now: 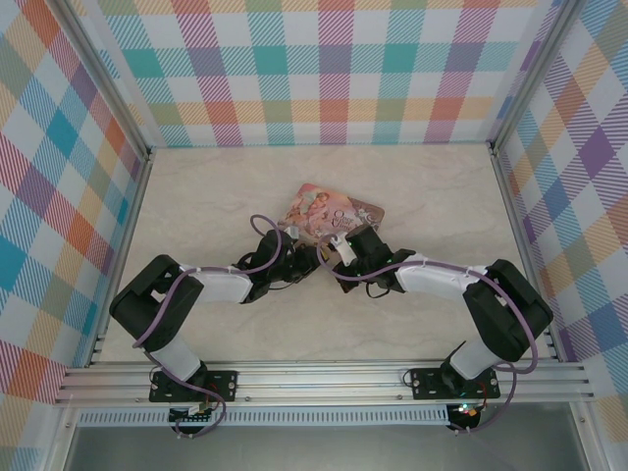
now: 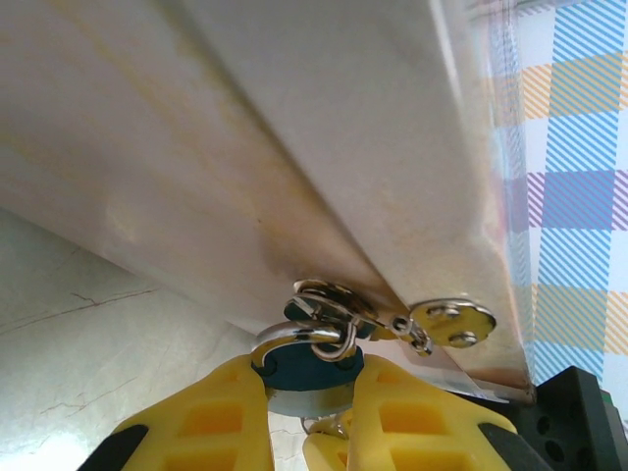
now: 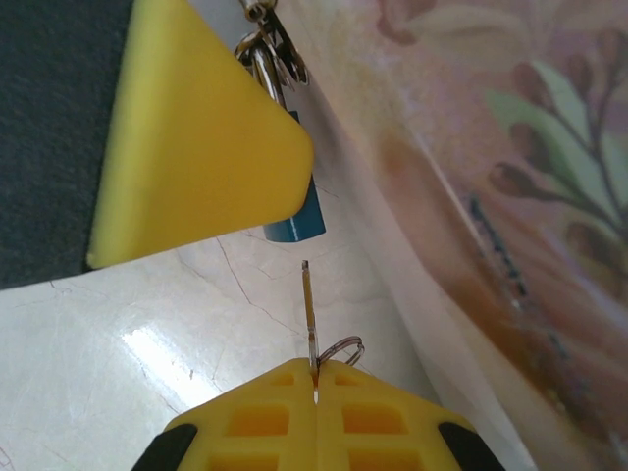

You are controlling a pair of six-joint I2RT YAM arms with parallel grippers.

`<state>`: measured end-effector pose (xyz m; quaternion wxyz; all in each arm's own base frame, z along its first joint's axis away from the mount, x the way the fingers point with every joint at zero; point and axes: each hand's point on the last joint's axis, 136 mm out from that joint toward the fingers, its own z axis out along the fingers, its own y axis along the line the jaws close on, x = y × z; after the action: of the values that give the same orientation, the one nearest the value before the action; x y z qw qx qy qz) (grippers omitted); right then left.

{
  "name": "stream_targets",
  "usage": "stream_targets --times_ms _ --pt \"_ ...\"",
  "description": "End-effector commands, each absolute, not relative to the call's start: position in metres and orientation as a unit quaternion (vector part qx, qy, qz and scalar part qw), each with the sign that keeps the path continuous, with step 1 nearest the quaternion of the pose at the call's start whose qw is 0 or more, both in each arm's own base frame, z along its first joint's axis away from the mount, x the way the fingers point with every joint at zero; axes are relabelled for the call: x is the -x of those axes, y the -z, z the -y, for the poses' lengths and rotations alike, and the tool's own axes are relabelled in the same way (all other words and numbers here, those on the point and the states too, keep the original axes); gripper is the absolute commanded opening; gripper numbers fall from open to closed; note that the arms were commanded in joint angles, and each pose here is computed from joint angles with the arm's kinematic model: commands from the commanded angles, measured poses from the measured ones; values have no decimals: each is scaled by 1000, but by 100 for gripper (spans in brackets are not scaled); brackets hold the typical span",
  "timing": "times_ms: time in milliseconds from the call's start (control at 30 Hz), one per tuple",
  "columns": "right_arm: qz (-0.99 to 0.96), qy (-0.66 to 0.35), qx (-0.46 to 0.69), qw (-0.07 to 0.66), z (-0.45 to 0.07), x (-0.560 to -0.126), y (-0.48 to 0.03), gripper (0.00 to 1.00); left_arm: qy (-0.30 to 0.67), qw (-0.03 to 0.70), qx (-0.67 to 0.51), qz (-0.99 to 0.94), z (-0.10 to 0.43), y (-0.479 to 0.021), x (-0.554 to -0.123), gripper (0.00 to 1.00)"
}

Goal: Unlock the padlock with the key

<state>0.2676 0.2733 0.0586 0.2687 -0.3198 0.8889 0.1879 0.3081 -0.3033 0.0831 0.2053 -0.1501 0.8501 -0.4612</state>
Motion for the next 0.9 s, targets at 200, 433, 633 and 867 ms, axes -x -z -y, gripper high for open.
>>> stream_targets --times_ms 200,433,633,867 --pt "-890 -183 315 273 -266 -260 -66 4 518 232 132 -813 325 -137 -316 4" --pt "-891 -179 321 266 -269 -254 -63 4 519 228 133 -813 327 -133 -316 4" --pt "-890 -171 325 272 -271 -261 -67 4 518 227 132 -814 326 -132 -315 4" --pt "-891 -160 325 272 -271 -265 -66 4 514 226 132 -817 324 -128 -313 3"
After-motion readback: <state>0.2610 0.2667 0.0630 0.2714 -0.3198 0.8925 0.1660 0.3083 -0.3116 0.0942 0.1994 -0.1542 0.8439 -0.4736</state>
